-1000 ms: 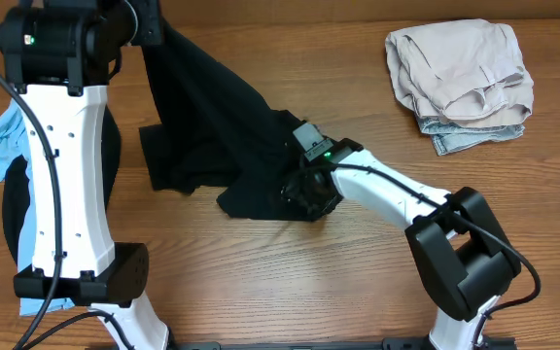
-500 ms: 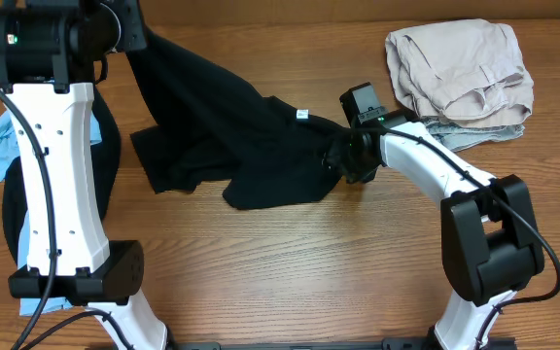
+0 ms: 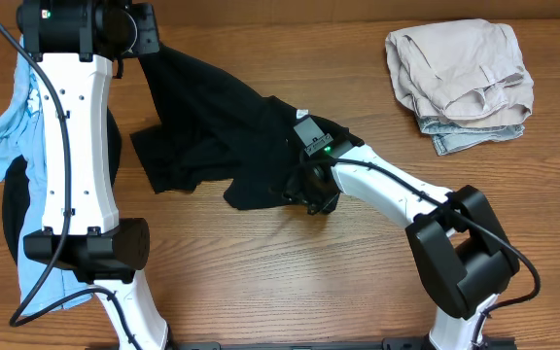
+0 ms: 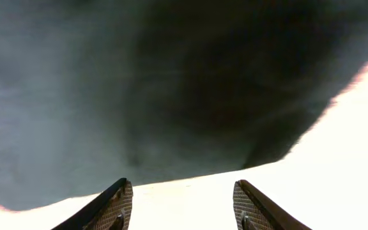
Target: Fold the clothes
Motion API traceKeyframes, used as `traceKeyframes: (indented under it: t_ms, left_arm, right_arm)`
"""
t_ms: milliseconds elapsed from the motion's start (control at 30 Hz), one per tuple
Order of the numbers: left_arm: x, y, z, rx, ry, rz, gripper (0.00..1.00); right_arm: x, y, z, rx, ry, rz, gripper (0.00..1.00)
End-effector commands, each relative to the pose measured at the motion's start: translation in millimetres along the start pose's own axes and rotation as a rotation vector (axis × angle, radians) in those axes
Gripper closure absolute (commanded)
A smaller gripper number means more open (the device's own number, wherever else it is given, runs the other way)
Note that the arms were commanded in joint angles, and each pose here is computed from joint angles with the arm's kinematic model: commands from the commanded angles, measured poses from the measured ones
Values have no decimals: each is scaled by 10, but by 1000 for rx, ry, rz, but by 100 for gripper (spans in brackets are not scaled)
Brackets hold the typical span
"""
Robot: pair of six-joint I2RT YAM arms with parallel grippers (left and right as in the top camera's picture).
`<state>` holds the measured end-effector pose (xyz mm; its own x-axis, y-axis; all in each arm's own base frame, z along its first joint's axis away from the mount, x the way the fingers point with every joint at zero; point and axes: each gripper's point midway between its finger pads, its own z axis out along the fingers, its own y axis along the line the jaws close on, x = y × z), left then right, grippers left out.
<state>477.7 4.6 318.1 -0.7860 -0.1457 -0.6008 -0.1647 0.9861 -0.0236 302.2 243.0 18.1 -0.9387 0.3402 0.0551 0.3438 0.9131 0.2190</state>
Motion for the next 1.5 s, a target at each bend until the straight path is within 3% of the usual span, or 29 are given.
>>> traceKeyframes:
  t_ms: [0, 233, 433, 533, 600, 633, 767, 933, 1133, 1300, 1467]
  left_arm:
    - [-53, 92, -78, -17, -25, -35, 96]
    - [-46, 117, -77, -21, -22, -38, 96]
    - [-28, 120, -77, -22, -14, -37, 96]
    - [-14, 122, -76, -23, -9, -36, 96]
    - [-12, 123, -76, -23, -8, -29, 96]
    - [-13, 127, -77, -26, -8, -29, 96]
    - [-51, 157, -139, -28, -29, -27, 96]
    - [-120, 268, -455, -32, -93, -39, 96]
    - [-32, 399, -954, -42, -141, -38, 96]
    - [128, 411, -814, -53, -53, -25, 96]
    - [183, 397, -484, -62, 25, -18, 96]
  right_arm:
    - [-103, -209, 68, 67, -24, 82, 46]
    - [-196, -259, 70, 80, -53, 95, 46]
    - [-189, -240, 189, 73, -31, 88, 59]
    - [-194, -228, 185, 68, -30, 83, 70]
    - [-207, -211, 168, 59, -27, 66, 95]
    - [-224, -206, 132, 54, -25, 59, 96]
    - [-334, -253, -180, 49, -38, -11, 96]
    - [-373, -497, -904, 46, -53, -30, 96]
    - [37, -796, -1683, 6, -31, -112, 96]
    - [194, -849, -1779, 4, -1, -148, 96]
    - [81, -754, -1735, -24, -31, -196, 96]
